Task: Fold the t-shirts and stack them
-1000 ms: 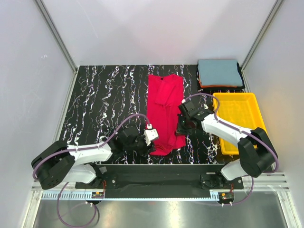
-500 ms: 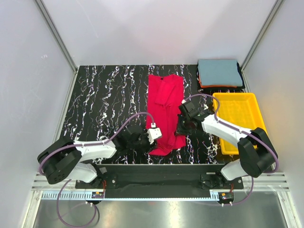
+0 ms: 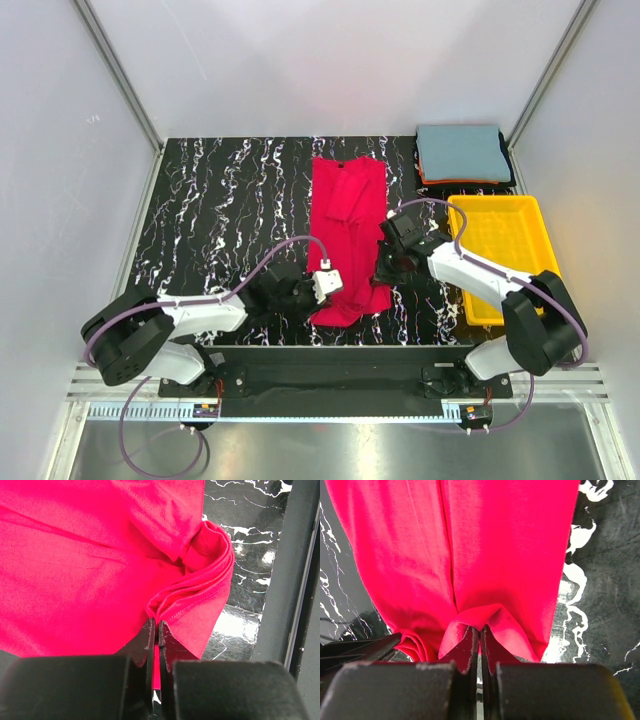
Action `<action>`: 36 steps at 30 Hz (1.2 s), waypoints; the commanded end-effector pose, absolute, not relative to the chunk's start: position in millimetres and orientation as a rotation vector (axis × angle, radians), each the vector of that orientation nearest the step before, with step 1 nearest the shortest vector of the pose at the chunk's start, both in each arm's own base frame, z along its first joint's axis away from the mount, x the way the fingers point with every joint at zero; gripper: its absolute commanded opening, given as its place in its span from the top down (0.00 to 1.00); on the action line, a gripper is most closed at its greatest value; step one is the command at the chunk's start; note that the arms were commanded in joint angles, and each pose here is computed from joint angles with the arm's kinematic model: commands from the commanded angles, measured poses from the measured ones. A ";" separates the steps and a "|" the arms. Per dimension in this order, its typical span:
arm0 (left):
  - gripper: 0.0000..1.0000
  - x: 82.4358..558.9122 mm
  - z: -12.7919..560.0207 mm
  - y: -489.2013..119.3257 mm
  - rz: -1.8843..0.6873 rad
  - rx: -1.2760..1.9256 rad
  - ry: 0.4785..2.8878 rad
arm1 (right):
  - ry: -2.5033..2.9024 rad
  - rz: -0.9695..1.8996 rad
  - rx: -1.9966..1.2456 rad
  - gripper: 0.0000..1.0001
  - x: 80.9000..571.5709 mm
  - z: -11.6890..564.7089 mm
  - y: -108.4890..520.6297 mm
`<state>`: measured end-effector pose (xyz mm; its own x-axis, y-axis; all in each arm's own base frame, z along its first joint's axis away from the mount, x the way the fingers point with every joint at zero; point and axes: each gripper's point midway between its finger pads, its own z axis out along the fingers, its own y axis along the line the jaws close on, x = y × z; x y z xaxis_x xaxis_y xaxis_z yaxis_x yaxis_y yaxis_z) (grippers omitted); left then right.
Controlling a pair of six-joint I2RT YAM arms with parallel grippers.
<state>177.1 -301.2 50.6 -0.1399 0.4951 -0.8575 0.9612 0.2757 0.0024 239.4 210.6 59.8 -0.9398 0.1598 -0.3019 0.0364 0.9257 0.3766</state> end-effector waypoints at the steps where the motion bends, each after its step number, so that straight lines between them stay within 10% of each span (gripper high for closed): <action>1: 1.00 181.5 80.8 -314.8 -0.789 1.291 1.680 | 2.701 0.589 0.147 1.00 243.5 75.4 211.4; 36: 1.00 362.1 164.5 -282.1 -0.495 0.902 1.854 | 2.534 0.408 0.279 1.00 348.5 142.7 177.7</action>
